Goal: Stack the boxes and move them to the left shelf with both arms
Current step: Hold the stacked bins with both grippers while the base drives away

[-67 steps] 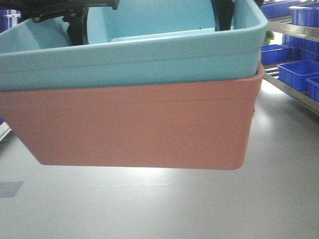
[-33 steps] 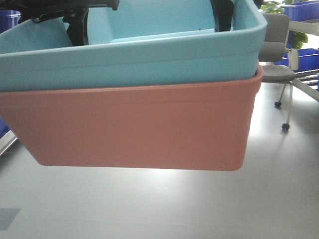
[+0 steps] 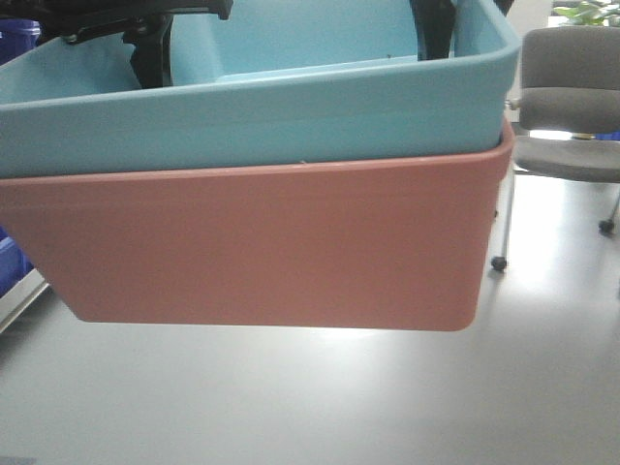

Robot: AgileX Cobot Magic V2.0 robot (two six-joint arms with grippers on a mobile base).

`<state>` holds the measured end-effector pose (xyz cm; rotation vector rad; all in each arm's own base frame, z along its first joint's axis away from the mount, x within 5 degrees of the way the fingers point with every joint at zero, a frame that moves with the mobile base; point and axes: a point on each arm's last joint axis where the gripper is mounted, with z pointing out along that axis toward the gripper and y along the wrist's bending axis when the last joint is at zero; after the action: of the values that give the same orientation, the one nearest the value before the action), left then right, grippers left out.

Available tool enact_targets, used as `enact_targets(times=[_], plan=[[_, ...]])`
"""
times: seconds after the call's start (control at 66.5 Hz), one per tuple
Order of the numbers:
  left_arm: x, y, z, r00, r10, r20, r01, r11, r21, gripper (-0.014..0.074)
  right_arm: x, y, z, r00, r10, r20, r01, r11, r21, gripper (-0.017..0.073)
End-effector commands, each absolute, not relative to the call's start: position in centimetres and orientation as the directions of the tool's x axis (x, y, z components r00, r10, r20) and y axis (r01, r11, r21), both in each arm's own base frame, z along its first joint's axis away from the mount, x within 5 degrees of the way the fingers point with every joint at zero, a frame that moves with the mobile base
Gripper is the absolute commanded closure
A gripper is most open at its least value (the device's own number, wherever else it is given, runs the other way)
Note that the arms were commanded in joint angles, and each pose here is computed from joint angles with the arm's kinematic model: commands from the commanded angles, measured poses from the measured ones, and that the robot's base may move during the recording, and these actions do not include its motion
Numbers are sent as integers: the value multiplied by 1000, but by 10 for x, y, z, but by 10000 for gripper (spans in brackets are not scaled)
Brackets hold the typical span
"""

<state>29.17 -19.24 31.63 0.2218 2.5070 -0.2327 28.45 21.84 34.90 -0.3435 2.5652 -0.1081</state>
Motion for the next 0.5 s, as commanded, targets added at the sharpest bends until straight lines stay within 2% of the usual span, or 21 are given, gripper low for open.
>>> enact_targets(times=[0.0, 0.481], plan=[[279, -219, 368, -644, 2, -765, 365, 880, -305, 603, 282, 241, 388, -651, -213, -728, -355, 934, 44, 505], [279, -219, 368, -644, 2, -765, 365, 880, -305, 603, 282, 241, 388, -651, -214, -729, -354, 934, 42, 505]])
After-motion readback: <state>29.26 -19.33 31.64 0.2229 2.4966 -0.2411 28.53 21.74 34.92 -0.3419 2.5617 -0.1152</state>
